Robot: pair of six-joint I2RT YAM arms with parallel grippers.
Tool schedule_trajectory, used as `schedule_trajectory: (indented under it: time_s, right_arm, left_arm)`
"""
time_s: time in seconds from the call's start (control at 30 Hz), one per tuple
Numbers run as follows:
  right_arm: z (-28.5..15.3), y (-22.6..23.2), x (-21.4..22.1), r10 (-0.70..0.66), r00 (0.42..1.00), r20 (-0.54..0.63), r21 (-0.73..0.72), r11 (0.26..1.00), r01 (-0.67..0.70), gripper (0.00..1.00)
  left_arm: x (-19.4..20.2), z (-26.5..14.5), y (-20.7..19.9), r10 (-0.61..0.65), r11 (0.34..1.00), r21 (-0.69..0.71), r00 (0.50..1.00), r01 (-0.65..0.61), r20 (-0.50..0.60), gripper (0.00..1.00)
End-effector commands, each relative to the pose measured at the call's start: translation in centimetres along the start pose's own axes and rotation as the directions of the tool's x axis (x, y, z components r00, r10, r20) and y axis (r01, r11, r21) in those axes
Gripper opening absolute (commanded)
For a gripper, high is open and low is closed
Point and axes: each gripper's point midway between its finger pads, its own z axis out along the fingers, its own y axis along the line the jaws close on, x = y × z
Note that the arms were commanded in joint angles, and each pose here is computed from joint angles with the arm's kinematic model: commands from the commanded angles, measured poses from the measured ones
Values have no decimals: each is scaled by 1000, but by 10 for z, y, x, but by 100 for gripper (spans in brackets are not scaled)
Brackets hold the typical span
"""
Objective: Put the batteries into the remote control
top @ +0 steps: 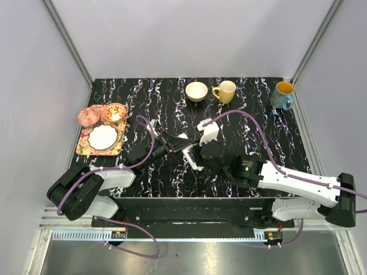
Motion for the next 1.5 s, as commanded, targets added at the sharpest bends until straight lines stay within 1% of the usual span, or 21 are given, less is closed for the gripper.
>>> schedule_trajectory:
  time_s: [0.0,0.07,0.1,0.13,0.27,0.3,0.47,0.5,0.67,0.7,0.83,1.17,1.47]
  right_arm:
    - [-10,-42,-12,-48,996,70,145,989,38,0]
    - [-13,-43,-12,-47,995,86,133,991,35,0]
    - [-17,-42,-20,-30,992,122,116,993,16,0]
    - [-18,-42,-22,-26,991,134,107,994,11,0]
    - [-22,-40,-26,-21,987,158,82,997,8,0]
    - [-23,-39,-30,-10,985,172,70,998,-2,0]
    - [-31,-31,-41,22,974,225,3,1000,-24,0]
    - [-35,-28,-50,40,965,260,-25,999,-35,0]
    - [-36,-19,-58,44,951,306,-74,997,-23,0]
    - [-37,-16,-64,62,942,331,-88,995,-35,0]
    - [-33,-13,-66,56,938,343,-94,995,-25,0]
    - [-19,-11,-46,24,946,322,-88,996,5,0]
    - [-18,-13,-42,36,942,334,-92,996,-6,0]
  left_arm:
    - [9,-4,-48,24,983,182,998,-15,-50,0]
    - [9,-4,-48,16,984,180,999,-6,-50,0]
    - [9,-4,-48,7,984,178,998,3,-55,0]
    - [9,-3,-49,2,983,182,999,8,-54,0]
    - [7,1,-52,-5,983,183,998,15,-57,0]
    - [10,2,-49,-4,987,162,998,15,-70,0]
    - [7,7,-42,-6,993,114,998,13,-60,0]
    - [5,9,-39,-10,996,94,999,15,-53,0]
    - [2,14,-32,-29,999,29,999,30,-37,0]
    - [2,15,-31,-32,999,14,999,33,-36,0]
    - [1,17,-32,-33,999,-7,999,32,-31,0]
    - [0,22,-38,-62,998,-20,997,61,-42,0]
    - [-1,28,-42,-68,998,-19,997,67,-44,0]
